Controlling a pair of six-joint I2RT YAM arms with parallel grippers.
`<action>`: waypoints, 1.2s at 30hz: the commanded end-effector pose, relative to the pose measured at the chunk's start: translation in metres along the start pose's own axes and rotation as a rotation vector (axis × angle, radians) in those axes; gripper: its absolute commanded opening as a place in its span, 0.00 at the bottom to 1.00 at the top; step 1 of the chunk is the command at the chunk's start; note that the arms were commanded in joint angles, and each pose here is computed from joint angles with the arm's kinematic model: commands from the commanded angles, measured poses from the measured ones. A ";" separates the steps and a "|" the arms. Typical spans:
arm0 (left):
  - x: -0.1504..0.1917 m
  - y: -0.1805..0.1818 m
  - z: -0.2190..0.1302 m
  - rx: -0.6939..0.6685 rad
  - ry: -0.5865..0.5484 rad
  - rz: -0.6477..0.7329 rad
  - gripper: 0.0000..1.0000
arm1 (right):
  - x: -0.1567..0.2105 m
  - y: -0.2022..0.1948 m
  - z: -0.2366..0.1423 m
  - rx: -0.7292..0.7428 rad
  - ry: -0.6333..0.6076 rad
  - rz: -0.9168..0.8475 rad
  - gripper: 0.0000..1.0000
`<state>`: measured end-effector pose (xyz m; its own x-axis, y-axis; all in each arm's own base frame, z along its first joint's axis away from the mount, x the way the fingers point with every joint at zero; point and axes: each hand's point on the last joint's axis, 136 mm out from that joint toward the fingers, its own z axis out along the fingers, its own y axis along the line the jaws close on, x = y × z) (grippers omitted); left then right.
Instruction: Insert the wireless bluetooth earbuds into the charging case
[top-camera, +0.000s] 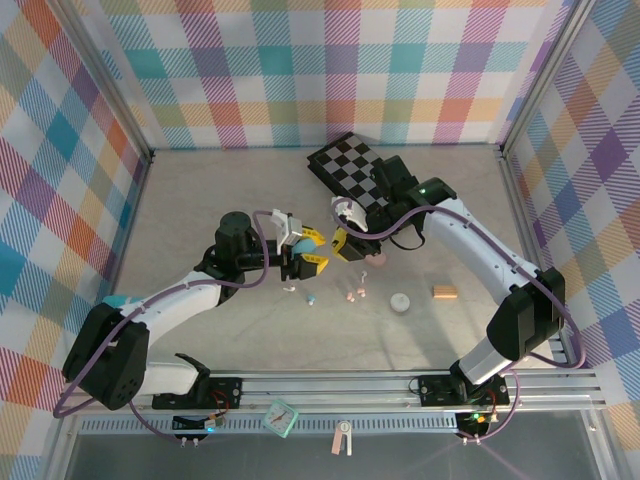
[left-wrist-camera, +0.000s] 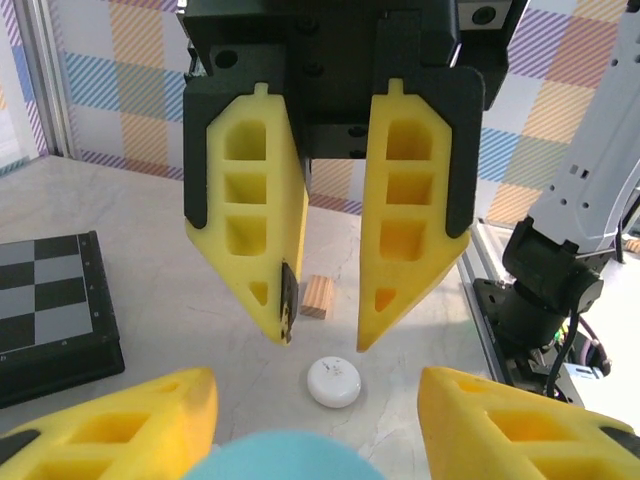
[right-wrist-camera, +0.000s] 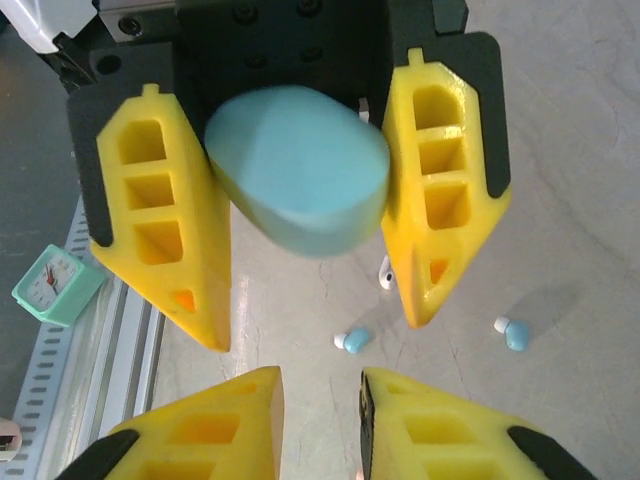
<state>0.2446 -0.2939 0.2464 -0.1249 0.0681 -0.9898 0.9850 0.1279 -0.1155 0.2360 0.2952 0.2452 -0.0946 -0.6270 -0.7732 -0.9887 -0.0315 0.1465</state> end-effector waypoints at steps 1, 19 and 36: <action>-0.018 -0.010 0.001 0.038 -0.034 0.051 0.47 | -0.009 0.008 -0.004 -0.015 -0.022 -0.026 0.26; 0.018 0.015 0.002 -0.084 0.056 0.156 0.16 | -0.017 -0.005 -0.027 0.108 -0.187 0.062 0.40; -0.003 0.015 0.011 -0.097 0.053 0.409 0.14 | -0.016 -0.032 -0.029 -0.092 -0.460 1.022 0.74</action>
<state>0.2634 -0.2955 0.2213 0.1368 0.2139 -0.9672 0.9627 0.2013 0.1807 0.2844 0.2728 0.2677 -0.8411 -0.0541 -0.5381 -0.5232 0.3332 0.7844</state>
